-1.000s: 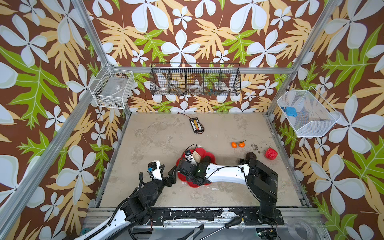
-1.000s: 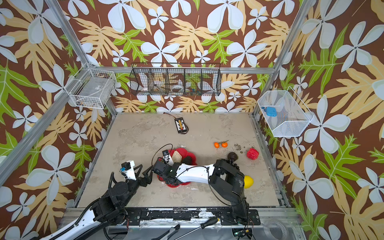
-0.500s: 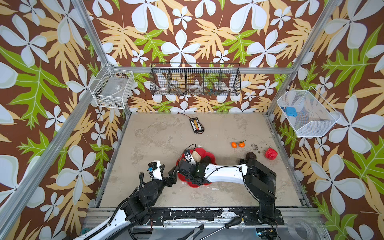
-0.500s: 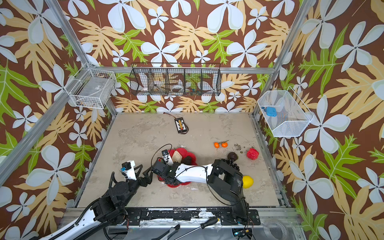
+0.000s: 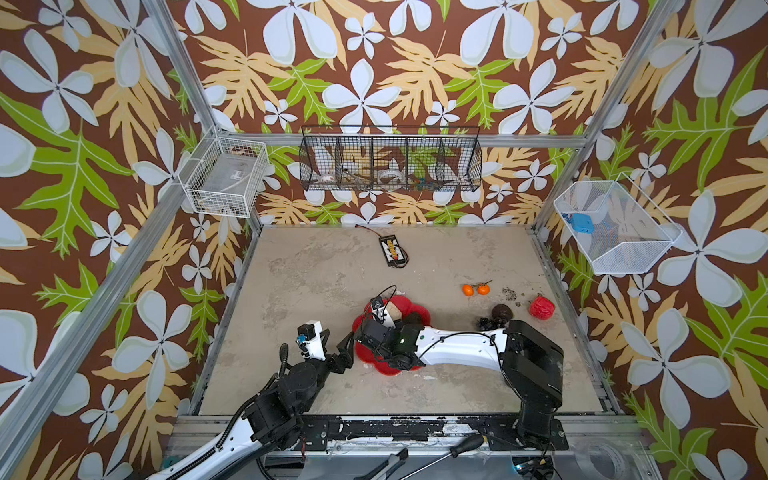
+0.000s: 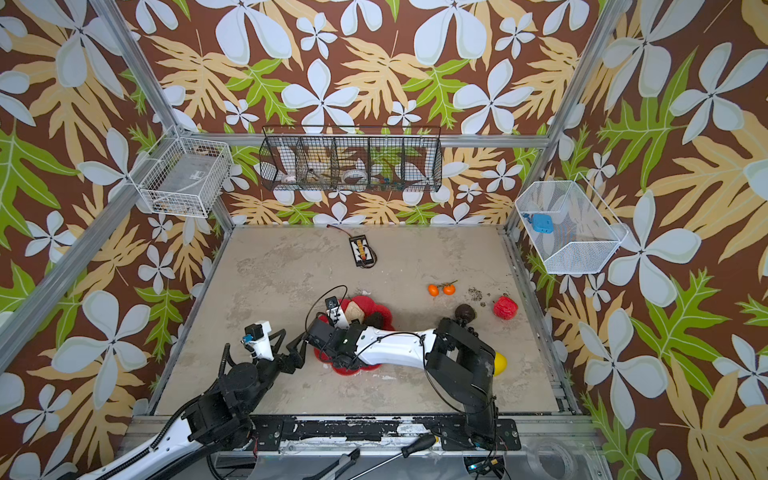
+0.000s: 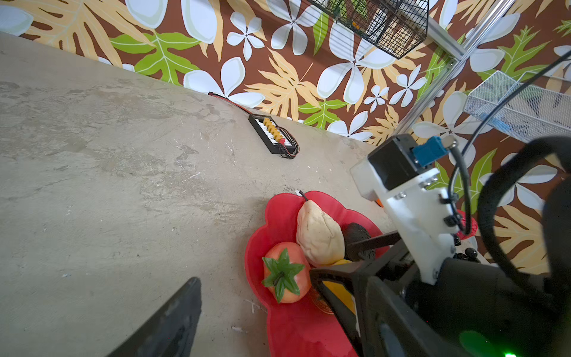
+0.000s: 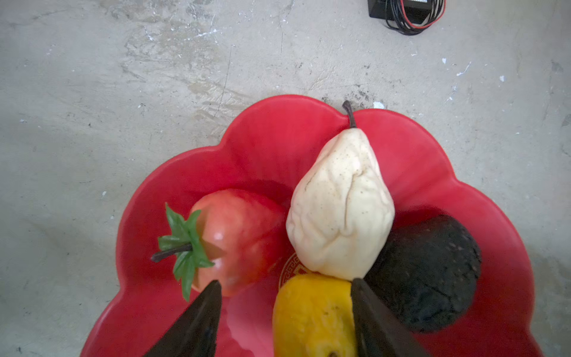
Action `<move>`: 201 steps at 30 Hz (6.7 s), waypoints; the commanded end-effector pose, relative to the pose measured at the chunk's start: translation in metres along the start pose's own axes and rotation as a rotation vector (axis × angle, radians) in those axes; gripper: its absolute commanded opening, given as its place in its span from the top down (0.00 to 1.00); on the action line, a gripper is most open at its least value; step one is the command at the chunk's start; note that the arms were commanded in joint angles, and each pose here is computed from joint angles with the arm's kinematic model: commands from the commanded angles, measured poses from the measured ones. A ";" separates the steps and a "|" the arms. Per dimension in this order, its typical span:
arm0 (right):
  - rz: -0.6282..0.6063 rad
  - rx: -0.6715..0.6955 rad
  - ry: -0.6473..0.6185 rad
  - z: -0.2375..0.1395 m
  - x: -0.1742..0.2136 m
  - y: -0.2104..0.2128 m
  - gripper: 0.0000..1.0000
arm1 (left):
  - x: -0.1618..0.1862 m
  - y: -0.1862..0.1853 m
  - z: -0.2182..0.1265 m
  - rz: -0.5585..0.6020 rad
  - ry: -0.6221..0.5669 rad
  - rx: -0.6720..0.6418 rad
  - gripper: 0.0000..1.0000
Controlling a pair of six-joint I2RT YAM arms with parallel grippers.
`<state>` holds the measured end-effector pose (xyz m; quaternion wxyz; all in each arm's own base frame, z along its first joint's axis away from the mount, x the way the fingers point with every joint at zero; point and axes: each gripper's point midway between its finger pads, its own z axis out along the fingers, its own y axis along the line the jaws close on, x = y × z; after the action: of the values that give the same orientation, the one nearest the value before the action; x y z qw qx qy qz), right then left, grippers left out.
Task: Place and organize the fake fruits in the fruit bowl
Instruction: 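Lower the yellow pear into the bowl and open the right gripper, then raise the right gripper and move it back over the brown mangosteen, then lower the right gripper and grasp the brown mangosteen, then carry the mangosteen toward the bowl with the right gripper while the left reaches in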
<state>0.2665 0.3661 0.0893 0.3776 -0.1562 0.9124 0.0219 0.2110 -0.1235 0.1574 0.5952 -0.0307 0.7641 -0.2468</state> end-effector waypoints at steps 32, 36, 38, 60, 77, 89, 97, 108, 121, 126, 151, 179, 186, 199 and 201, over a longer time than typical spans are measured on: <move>0.094 -0.152 0.073 -0.039 0.035 -0.041 0.28 | -0.002 -0.007 0.002 0.002 -0.007 0.031 0.16; 0.077 -0.192 0.089 -0.032 0.041 -0.029 0.30 | -0.002 -0.007 0.002 0.003 -0.007 0.030 0.16; 0.061 -0.196 0.095 -0.028 0.044 -0.026 0.31 | -0.002 -0.007 0.002 0.003 -0.005 0.032 0.16; -0.064 -0.018 0.105 0.015 0.050 -0.034 0.59 | -0.002 -0.006 0.002 0.003 -0.007 0.028 0.16; -0.031 -0.145 0.071 -0.021 0.026 -0.027 0.22 | -0.003 -0.007 0.001 0.002 -0.007 0.031 0.16; 0.063 0.005 -0.021 -0.073 -0.007 -0.127 0.21 | -0.002 -0.006 0.001 -0.003 -0.005 0.029 0.16; 0.365 0.163 -0.025 -0.066 0.002 -0.248 0.22 | -0.002 -0.007 0.001 -0.003 -0.005 0.032 0.16; 0.644 0.332 -0.003 -0.049 0.032 -0.364 0.23 | -0.002 -0.007 0.001 -0.002 -0.004 0.034 0.16; 0.685 0.366 0.120 -0.008 0.060 -0.391 0.20 | -0.002 -0.008 0.001 0.000 -0.002 0.037 0.16; 0.679 0.374 0.160 0.003 0.069 -0.391 0.20 | -0.002 -0.008 0.001 0.000 -0.003 0.036 0.16; 0.663 0.421 0.219 0.027 0.086 -0.397 0.29 | -0.002 -0.008 0.001 -0.003 -0.005 0.035 0.16; 0.226 0.107 -0.195 -0.044 -0.028 -0.258 0.35 | -0.001 -0.008 0.003 0.006 0.003 0.032 0.16; 0.033 -0.115 -0.374 -0.079 -0.031 -0.169 0.35 | -0.003 -0.022 0.006 -0.067 0.036 0.071 0.14; -0.215 -0.376 -0.707 -0.139 -0.005 -0.085 0.36 | -0.017 -0.113 0.021 -0.087 0.297 0.302 0.14; -0.250 -0.393 -0.731 -0.143 0.000 -0.078 0.36 | -0.017 -0.127 0.023 -0.083 0.347 0.342 0.14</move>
<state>0.1951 0.2632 0.1689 0.5884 -0.3158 0.7187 0.1939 0.2157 -0.2172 0.2134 0.4767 0.0461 0.7998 -0.3618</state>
